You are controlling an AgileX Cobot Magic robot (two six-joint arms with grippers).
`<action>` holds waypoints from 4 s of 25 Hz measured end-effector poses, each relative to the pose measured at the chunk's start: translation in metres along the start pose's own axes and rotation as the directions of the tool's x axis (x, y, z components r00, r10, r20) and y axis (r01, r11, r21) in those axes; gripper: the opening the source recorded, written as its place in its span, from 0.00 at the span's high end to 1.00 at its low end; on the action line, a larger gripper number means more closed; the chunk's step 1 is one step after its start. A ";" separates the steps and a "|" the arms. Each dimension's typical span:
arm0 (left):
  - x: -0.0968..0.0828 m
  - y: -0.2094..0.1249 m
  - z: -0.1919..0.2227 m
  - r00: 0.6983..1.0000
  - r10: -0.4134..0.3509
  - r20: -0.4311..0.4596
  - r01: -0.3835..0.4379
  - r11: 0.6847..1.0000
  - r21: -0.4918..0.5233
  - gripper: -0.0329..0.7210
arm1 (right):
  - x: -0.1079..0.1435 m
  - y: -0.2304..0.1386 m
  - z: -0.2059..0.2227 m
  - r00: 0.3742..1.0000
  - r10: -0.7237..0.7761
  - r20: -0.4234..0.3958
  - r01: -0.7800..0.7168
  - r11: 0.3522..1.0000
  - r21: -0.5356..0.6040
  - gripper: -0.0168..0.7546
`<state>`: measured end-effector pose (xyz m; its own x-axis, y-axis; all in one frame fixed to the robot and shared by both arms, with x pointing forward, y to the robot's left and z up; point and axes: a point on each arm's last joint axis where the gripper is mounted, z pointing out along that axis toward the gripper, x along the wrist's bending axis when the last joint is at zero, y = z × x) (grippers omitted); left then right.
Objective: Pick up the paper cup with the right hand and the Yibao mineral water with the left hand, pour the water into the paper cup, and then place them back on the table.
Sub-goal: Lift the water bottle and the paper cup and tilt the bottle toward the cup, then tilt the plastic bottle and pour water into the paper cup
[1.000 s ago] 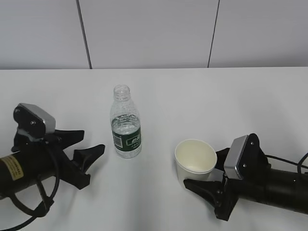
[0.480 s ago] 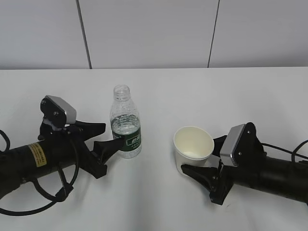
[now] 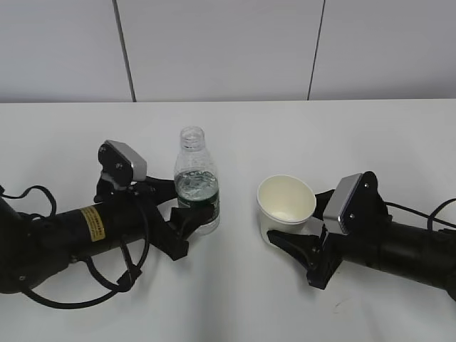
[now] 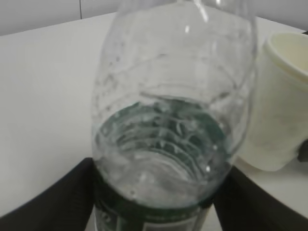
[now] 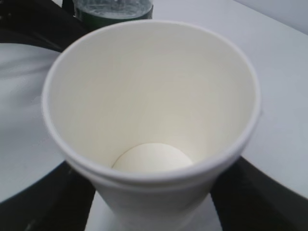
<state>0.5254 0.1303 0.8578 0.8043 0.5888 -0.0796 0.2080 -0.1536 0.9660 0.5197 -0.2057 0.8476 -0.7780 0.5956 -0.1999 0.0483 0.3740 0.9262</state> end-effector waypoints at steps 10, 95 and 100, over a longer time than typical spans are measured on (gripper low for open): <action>0.002 -0.005 0.012 1.000 -0.014 -0.015 0.014 1.000 -0.007 0.34 | 0.000 0.000 0.000 1.000 0.002 0.004 -0.002 1.000 0.001 0.31; 0.061 0.095 -0.010 0.221 0.897 -0.382 -0.917 0.324 0.231 0.50 | -0.058 0.105 0.086 0.849 0.083 -0.522 -0.028 0.993 0.112 0.31; 0.060 0.095 -0.010 0.184 0.909 -0.375 -0.925 0.289 0.245 0.50 | -0.051 0.108 0.090 0.840 0.059 -0.539 0.009 0.992 0.123 0.31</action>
<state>0.5883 0.1591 0.9474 0.1287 0.2665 0.9552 -0.5478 -0.7838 0.2924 0.6212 -0.1314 0.9290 -0.9884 0.1398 0.0591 0.1181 0.4635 0.8782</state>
